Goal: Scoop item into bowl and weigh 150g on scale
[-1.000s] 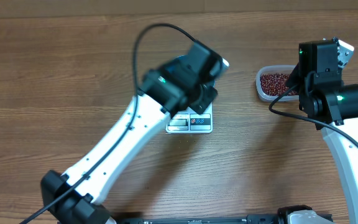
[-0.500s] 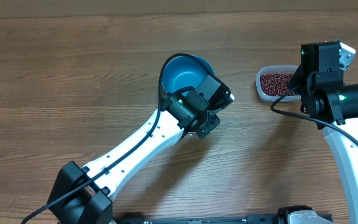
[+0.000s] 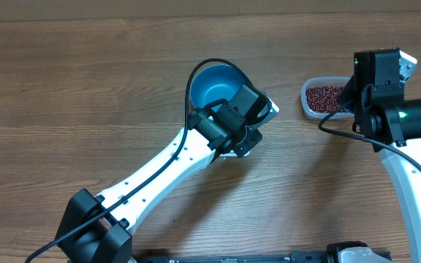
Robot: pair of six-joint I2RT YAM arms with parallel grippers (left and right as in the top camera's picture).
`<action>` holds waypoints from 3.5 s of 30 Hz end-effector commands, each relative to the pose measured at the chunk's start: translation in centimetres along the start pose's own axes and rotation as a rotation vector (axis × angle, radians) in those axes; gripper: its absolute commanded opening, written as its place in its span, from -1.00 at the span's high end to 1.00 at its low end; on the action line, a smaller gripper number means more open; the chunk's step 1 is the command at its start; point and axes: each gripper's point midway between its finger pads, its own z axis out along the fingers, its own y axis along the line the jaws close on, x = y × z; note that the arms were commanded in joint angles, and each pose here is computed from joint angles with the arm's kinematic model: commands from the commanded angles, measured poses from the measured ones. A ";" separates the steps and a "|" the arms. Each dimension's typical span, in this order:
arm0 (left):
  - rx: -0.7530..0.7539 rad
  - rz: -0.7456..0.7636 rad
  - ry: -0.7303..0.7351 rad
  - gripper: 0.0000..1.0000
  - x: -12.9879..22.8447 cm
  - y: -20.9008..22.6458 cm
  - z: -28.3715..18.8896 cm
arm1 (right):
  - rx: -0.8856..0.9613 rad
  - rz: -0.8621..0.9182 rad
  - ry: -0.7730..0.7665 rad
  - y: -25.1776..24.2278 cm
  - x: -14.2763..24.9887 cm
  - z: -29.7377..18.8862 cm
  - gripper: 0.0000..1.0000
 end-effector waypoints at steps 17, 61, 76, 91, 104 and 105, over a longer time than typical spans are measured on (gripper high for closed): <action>0.123 0.024 -0.065 0.92 -0.2 -2.2 1.2 | -0.018 0.029 -0.022 -0.1 -0.9 -1.0 0.93; 0.159 0.056 -0.103 0.92 0.7 -3.4 3.1 | -0.032 0.030 -0.017 0.2 -0.8 -1.0 0.93; 0.159 0.056 -0.104 0.92 0.7 -3.4 3.1 | -0.026 0.025 -0.008 0.1 -0.6 -1.0 0.93; 0.160 0.067 -0.097 0.91 0.8 -3.4 4.1 | -0.027 0.025 -0.007 0.1 -0.6 -1.0 0.93; 0.156 0.071 -0.097 0.91 0.8 -3.4 4.2 | -0.024 0.027 0.003 0.0 -0.3 -1.0 0.93; 0.153 0.071 -0.098 0.92 0.8 -3.3 4.2 | -0.023 0.027 0.003 0.0 -0.3 -1.0 0.93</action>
